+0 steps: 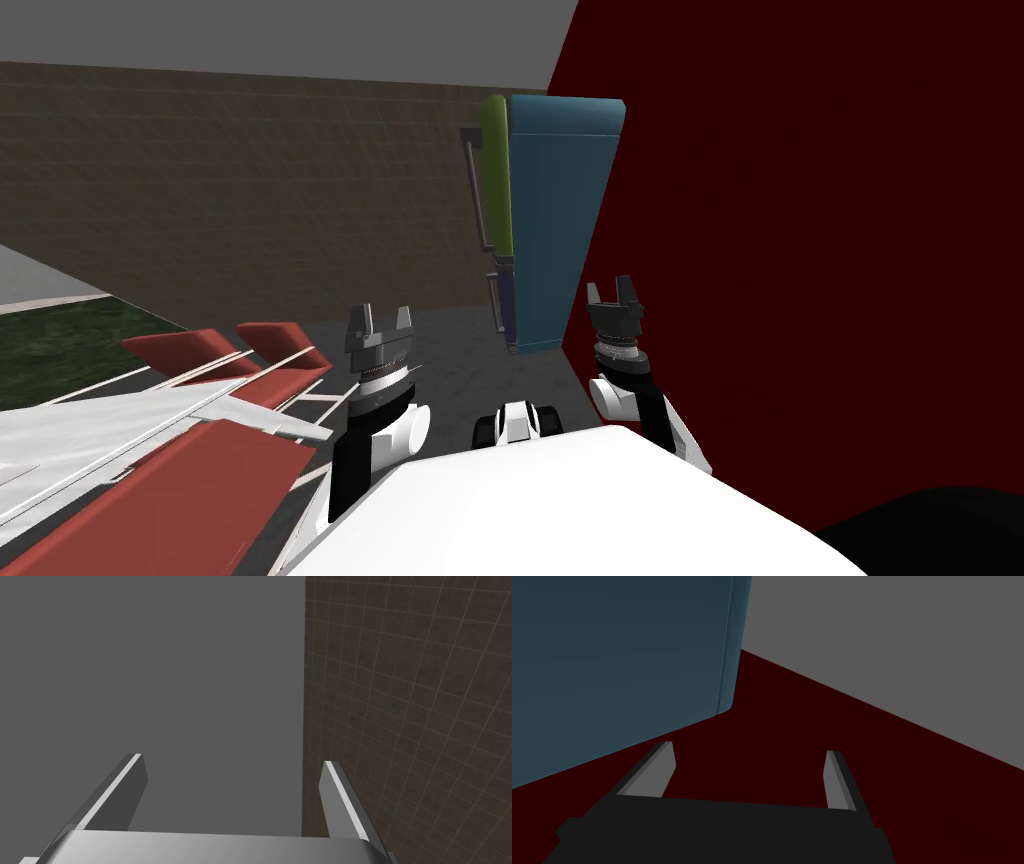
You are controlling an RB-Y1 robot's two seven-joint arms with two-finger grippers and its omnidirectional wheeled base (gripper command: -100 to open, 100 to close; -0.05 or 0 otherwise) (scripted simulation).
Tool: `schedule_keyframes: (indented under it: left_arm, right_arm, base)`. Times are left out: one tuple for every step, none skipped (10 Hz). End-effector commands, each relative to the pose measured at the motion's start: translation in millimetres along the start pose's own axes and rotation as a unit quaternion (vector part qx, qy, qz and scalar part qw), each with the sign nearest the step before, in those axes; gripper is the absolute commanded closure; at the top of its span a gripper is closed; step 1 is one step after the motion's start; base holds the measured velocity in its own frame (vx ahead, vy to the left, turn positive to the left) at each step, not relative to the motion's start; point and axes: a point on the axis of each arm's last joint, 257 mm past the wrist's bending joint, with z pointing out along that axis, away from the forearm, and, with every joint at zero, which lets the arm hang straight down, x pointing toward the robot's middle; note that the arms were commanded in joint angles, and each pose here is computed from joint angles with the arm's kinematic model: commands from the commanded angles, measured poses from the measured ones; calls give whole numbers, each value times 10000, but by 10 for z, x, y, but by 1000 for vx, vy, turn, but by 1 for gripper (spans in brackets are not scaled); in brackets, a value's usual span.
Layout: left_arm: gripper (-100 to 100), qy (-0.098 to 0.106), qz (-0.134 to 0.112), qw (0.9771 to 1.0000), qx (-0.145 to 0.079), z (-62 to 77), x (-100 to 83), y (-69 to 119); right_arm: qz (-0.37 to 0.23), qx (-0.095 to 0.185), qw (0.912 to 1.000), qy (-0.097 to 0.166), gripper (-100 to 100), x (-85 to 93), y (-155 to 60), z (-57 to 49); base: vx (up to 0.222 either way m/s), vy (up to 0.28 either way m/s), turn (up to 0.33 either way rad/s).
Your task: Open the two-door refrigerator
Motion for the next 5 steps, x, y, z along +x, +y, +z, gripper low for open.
schedule_keyframes:
  left_arm:
    - [0,0,0,10000,-2,-1,0,2]
    - [0,0,0,10000,-4,-1,0,3]
    - [0,0,0,10000,-4,-1,0,3]
    - [0,0,0,10000,-4,-1,0,3]
    - [0,0,0,10000,-4,-1,0,3]
  right_arm:
    - [311,-239,9991,144,-100,43,110,54]
    - [467,-349,9982,143,-100,41,161,79]
    - [650,-475,9967,121,-100,31,220,107]
    - [854,-616,9944,85,-100,14,286,136]
    - [1077,-771,9912,39,-100,-8,358,165]
  base:
    - [55,-11,184]
    - [60,-8,159]
    - [69,-13,202]
    - [83,-22,242]
    - [83,-24,198]
